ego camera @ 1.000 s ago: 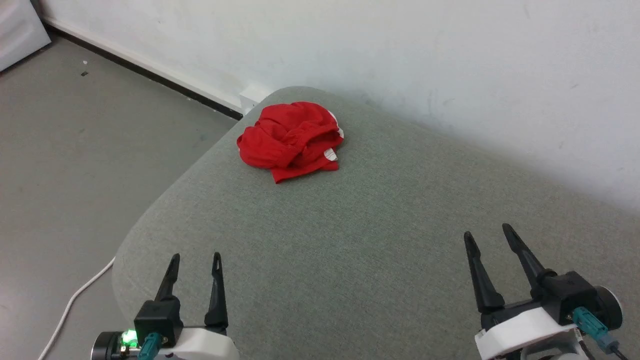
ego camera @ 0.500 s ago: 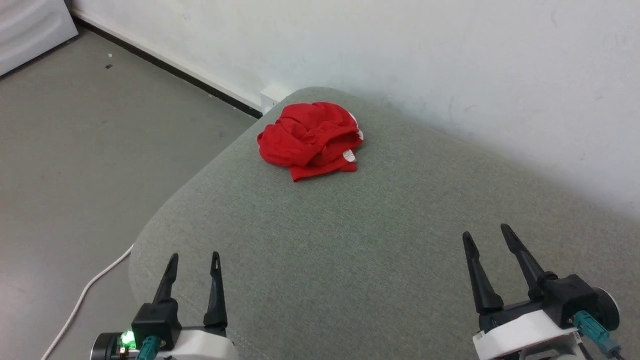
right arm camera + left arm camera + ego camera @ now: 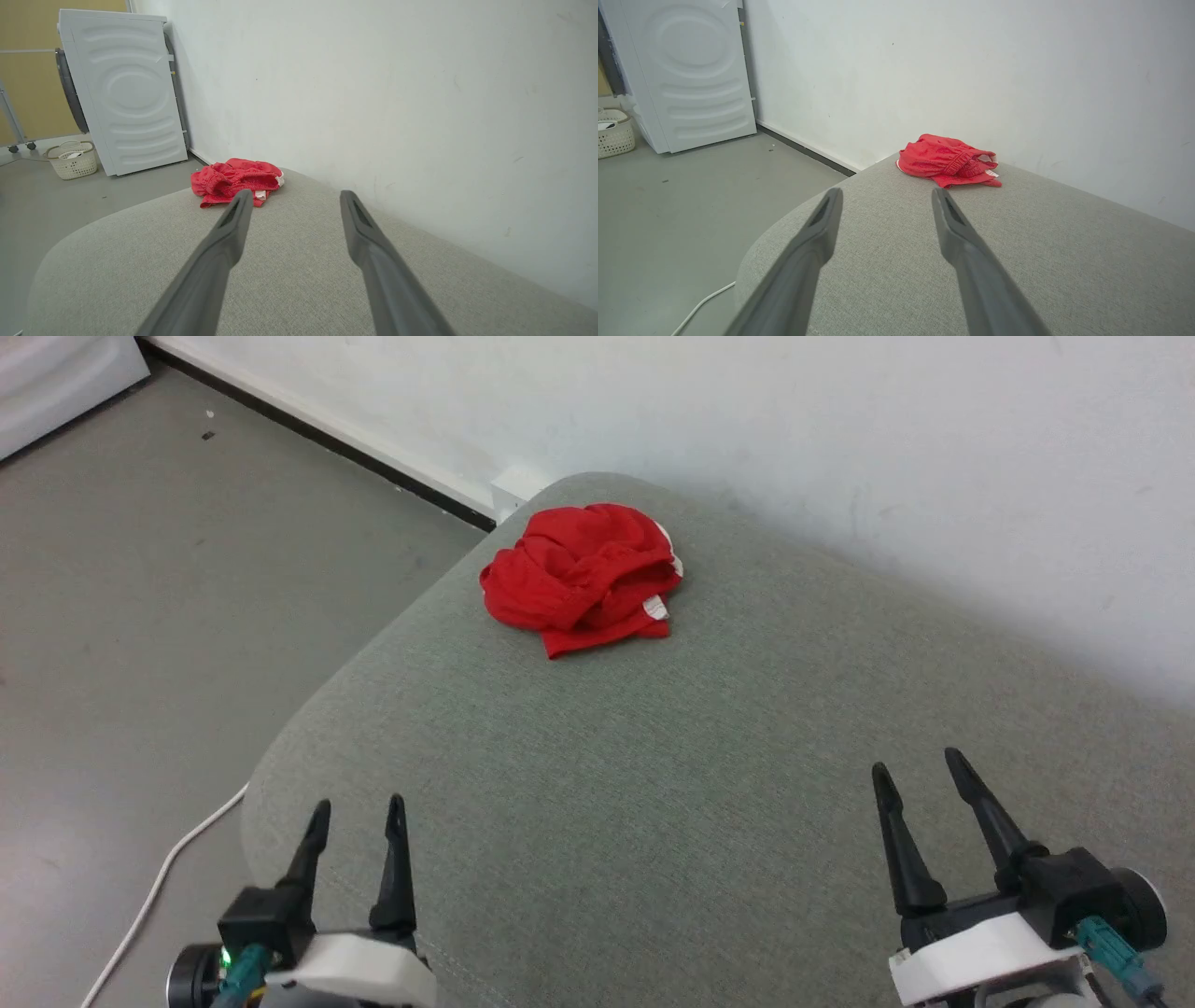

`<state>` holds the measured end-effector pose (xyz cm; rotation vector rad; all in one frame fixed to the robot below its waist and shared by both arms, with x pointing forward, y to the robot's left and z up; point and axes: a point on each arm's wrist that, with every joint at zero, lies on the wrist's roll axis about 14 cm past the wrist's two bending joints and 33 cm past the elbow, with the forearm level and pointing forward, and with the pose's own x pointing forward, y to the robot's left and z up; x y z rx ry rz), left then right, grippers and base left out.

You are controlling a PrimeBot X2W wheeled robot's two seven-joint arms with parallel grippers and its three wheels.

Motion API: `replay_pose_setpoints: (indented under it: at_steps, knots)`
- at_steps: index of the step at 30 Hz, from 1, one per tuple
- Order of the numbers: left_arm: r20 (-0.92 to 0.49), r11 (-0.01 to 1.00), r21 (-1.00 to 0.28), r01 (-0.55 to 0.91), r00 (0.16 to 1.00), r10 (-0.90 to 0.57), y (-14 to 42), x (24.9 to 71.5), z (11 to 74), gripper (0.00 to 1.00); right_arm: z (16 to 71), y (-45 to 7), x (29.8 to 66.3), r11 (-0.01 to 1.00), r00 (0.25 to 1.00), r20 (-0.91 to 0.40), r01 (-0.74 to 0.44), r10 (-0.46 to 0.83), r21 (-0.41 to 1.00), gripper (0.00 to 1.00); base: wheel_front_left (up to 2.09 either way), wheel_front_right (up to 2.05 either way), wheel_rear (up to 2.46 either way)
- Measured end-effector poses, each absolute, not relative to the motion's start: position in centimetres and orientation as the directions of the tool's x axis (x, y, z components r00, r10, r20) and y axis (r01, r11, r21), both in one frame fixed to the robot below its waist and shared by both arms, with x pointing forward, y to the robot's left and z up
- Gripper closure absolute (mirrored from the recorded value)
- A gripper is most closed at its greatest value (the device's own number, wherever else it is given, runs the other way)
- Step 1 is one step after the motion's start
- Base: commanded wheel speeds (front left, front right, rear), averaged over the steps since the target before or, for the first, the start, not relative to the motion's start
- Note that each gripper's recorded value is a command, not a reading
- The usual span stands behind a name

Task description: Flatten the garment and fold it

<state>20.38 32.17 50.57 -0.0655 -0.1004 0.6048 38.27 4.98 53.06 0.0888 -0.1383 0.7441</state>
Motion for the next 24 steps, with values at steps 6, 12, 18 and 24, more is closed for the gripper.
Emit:
replay_pose_setpoints:
  at_steps: [6,12,18,24]
  knots:
    - [0.102,0.876,-0.054,-0.48,0.87,0.483,33.6,25.6,53.2,0.0,52.6,3.7,39.8,0.764,0.757,0.158,-0.645,0.634,0.025,0.0,0.0,0.0,0.0]
    - [0.061,0.931,0.024,-0.364,0.93,0.362,34.6,32.6,55.1,0.0,52.1,2.9,41.4,0.784,0.776,0.171,-0.62,0.607,0.03,0.0,0.0,0.0,0.0]
    - [-0.004,0.955,0.083,-0.286,0.958,0.287,36.4,40.9,57.3,0.0,51.0,1.1,43.8,0.819,0.81,0.168,-0.573,0.563,0.02,0.0,0.0,0.0,0.0]
    - [-0.305,0.961,0.076,-0.267,0.911,0.277,38.3,46.6,52.8,0.0,48.9,-1.4,45.6,0.858,0.852,0.136,-0.514,0.506,0.027,0.0,0.0,0.0,0.0]
